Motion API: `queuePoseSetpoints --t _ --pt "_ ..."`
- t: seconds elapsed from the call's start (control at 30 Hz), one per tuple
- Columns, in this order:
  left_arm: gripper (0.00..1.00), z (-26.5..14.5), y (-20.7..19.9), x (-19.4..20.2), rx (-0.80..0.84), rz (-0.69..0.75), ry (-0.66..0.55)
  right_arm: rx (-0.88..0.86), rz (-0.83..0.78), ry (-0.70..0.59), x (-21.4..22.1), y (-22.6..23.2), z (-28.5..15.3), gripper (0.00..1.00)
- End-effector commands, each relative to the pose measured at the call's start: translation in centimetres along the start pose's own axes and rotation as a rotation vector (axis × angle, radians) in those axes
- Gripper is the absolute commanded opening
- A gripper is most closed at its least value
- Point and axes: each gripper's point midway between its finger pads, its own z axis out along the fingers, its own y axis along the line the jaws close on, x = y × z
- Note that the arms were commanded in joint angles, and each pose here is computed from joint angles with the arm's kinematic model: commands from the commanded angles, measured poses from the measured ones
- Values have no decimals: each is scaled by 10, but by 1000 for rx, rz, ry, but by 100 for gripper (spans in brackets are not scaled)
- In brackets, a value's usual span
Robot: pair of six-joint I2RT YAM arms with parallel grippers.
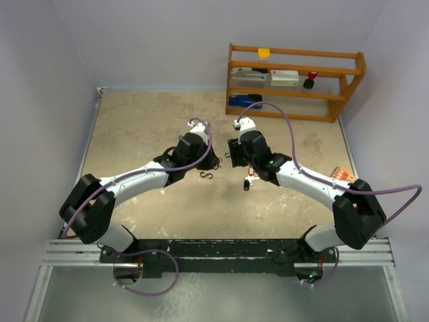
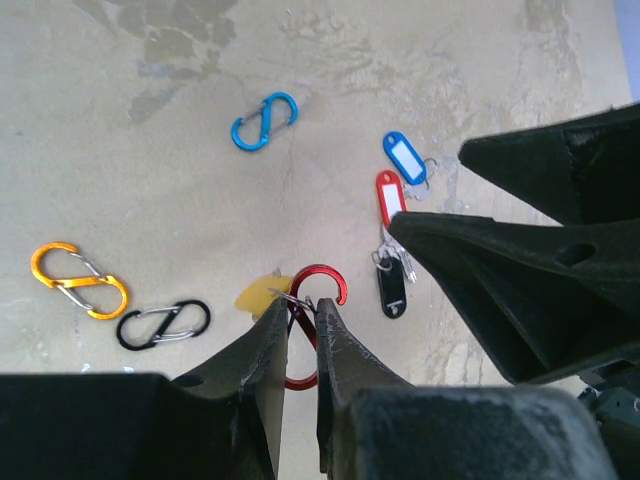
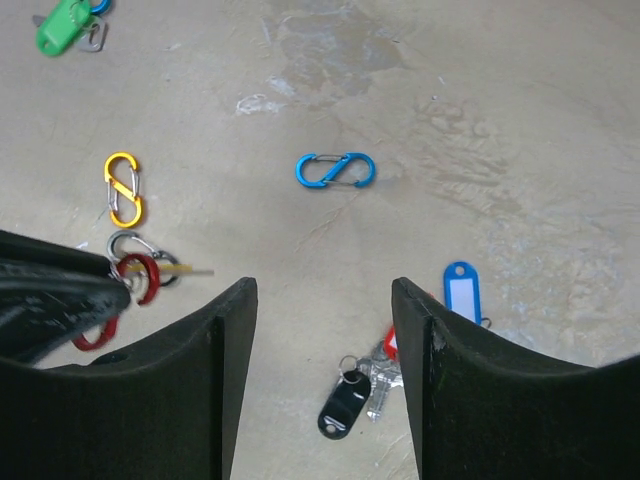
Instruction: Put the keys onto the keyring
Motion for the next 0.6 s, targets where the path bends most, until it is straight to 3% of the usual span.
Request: queuePoseSetpoints --t 0.0,0.23,0.57 --pt "0 -13 2 -50 -5 -65 -158 58 37 -37 -10 -12 -8 60" --pt "0 -21 47 -70 -91 -169 -243 58 38 -41 -11 -13 -9 60" --pt "0 -35 109 -75 -315 -209 -293 62 32 -14 2 -16 -7 60"
